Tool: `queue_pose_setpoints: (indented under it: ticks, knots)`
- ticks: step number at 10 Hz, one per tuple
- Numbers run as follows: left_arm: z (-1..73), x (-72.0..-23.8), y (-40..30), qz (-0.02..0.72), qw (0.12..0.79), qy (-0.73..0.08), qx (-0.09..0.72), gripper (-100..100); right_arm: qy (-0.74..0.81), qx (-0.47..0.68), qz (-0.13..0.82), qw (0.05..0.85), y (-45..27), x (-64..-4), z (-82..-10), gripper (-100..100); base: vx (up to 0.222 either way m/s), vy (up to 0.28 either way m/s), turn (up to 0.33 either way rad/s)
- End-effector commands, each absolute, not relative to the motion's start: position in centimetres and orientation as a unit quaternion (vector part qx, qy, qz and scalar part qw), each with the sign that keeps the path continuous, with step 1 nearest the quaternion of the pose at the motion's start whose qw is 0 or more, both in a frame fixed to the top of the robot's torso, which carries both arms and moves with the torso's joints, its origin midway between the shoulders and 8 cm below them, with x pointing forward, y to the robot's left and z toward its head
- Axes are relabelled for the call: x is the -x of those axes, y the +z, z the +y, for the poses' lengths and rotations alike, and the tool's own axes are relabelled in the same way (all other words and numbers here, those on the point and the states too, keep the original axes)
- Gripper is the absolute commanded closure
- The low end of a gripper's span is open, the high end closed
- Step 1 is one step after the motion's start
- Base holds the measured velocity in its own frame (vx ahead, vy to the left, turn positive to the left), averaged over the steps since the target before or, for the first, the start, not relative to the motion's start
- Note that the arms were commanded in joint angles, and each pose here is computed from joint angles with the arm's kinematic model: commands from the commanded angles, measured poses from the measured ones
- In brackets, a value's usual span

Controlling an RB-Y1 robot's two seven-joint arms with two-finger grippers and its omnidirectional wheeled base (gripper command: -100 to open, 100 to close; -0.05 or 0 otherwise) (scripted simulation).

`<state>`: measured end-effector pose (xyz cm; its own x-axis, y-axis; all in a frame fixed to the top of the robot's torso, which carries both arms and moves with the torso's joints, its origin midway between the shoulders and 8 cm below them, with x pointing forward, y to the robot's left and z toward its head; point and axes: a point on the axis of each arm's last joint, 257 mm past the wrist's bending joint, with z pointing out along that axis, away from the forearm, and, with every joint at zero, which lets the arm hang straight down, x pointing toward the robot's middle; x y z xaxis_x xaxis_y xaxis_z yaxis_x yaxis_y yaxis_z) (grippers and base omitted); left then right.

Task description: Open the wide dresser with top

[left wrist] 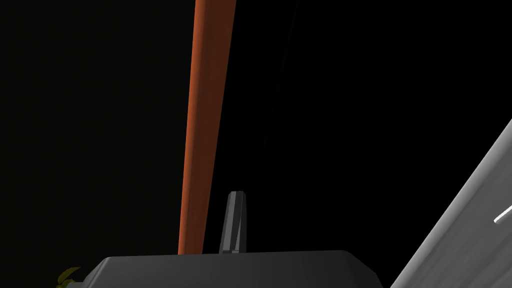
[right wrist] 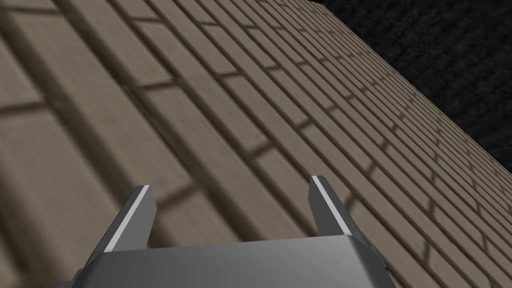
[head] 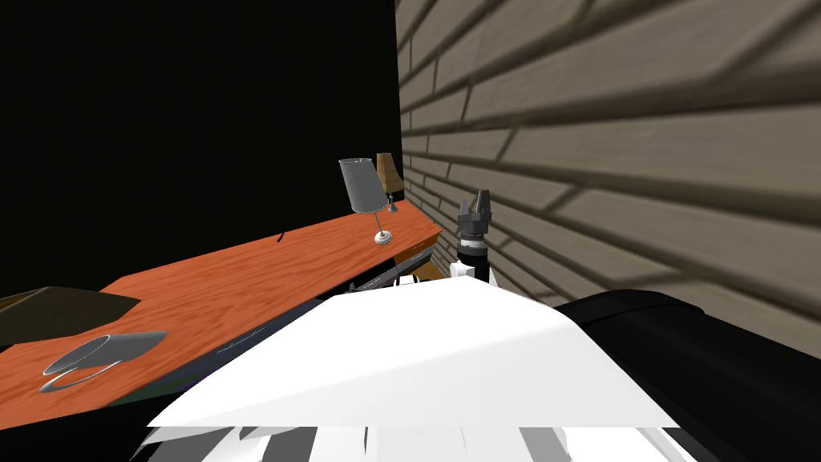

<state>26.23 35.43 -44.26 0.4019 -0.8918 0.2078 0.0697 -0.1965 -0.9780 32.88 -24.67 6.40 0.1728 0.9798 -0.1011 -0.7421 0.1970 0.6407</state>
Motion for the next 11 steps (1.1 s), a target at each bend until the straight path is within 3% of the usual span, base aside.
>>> queue_pose_setpoints:
  ticks: [1, 5, 6, 11]
  knots:
    - [35.8, -25.8, -44.0, 0.323, 0.546, -0.441, 0.635, 100, 0.590, -0.232, 0.256, 0.730, 6.4, -32.9, -24.7, 0, -0.123, -0.083, 0.001]
    - [36.2, -25.2, -43.7, 0.323, 0.546, -0.440, 0.635, 100, 0.590, -0.232, 0.256, 0.730, 6.4, -32.9, -24.7, 0, -0.129, -0.076, 0.002]
    - [37.5, -25.2, -43.3, 0.334, 0.552, -0.437, 0.627, -100, 0.590, -0.232, 0.256, 0.730, 6.4, -32.9, -24.7, 0, -0.014, -0.011, -0.002]
    - [41.7, -25.7, -42.0, 0.369, 0.570, -0.425, 0.599, -100, 0.590, -0.232, 0.256, 0.730, 6.4, -32.9, -24.7, 0, 0.016, 0.003, -0.001]
